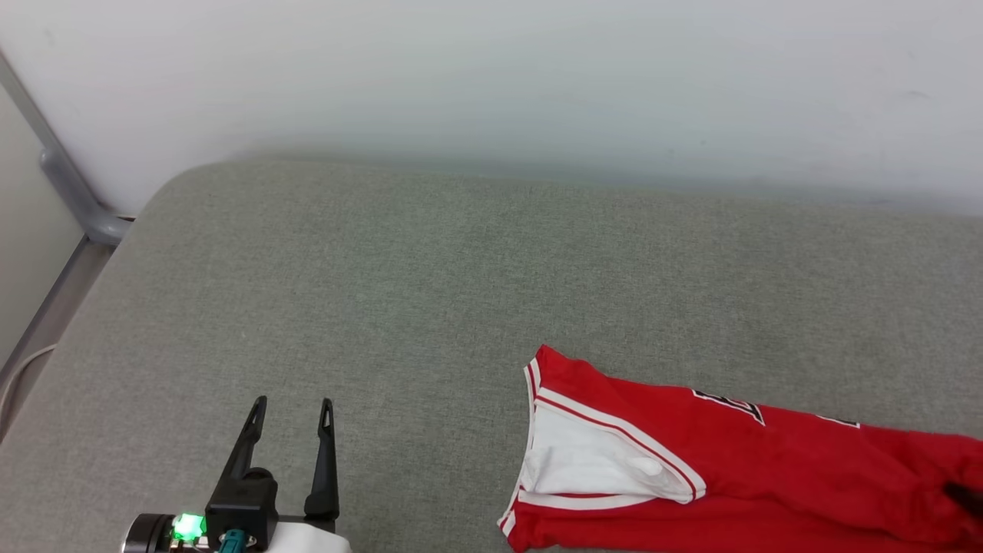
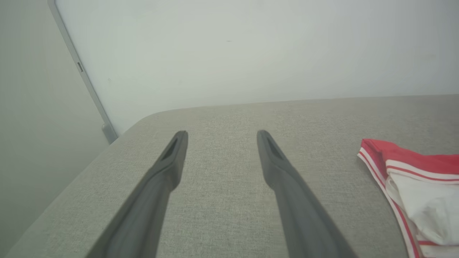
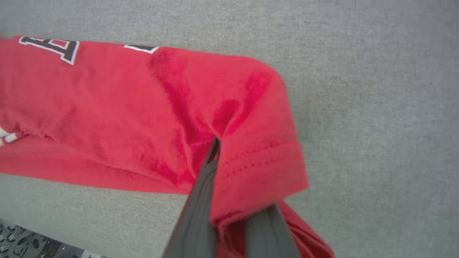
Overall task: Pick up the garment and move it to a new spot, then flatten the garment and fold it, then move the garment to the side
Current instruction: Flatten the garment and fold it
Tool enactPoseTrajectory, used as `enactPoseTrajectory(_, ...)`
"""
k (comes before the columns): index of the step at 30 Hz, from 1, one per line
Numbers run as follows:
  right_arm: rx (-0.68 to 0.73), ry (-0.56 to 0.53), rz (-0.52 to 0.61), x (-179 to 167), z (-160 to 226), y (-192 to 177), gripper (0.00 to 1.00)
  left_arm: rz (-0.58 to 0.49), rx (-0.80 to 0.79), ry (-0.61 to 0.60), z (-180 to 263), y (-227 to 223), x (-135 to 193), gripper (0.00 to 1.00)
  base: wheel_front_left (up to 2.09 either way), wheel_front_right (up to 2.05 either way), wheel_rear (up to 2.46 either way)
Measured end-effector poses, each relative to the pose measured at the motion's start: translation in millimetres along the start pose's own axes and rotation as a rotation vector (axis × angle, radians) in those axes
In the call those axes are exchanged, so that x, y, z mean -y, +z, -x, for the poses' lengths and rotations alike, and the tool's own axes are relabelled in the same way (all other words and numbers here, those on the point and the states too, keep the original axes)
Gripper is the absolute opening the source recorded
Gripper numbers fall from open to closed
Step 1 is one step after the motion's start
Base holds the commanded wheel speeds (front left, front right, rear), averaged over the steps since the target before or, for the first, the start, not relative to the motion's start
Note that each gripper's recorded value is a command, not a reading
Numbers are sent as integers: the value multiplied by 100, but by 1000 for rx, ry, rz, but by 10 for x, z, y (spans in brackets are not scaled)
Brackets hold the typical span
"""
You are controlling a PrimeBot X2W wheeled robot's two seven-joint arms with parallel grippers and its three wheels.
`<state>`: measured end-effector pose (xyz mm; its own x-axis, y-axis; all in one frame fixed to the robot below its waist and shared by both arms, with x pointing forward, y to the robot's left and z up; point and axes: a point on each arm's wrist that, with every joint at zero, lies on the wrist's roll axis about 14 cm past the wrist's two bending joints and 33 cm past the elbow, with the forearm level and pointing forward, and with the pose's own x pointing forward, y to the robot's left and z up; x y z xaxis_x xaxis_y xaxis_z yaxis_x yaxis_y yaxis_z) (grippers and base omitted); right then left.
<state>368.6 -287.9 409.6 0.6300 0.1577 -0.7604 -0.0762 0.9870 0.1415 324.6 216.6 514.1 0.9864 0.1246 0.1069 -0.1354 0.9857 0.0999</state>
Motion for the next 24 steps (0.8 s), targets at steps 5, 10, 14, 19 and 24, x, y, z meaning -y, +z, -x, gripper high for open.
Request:
enactPoseTrajectory(5,43,122,14,-381,74,117,0,3,7,-15,0,19,40,100,0,0,0)
enactPoseTrajectory(10,69,244,53,-804,149,223,0,5,8,-25,0,21,76,100,0,0,0)
enactPoseTrajectory(14,63,324,99,-1121,167,263,0,6,3,-26,4,5,90,100,0,0,0)
enactPoseTrajectory(19,25,423,167,-1570,103,274,0,11,-13,-26,-10,-39,100,100,0,0,0)
enactPoseTrajectory(24,-10,508,248,-2026,-20,287,0,15,-19,-24,-81,-55,100,100,0,0,0)
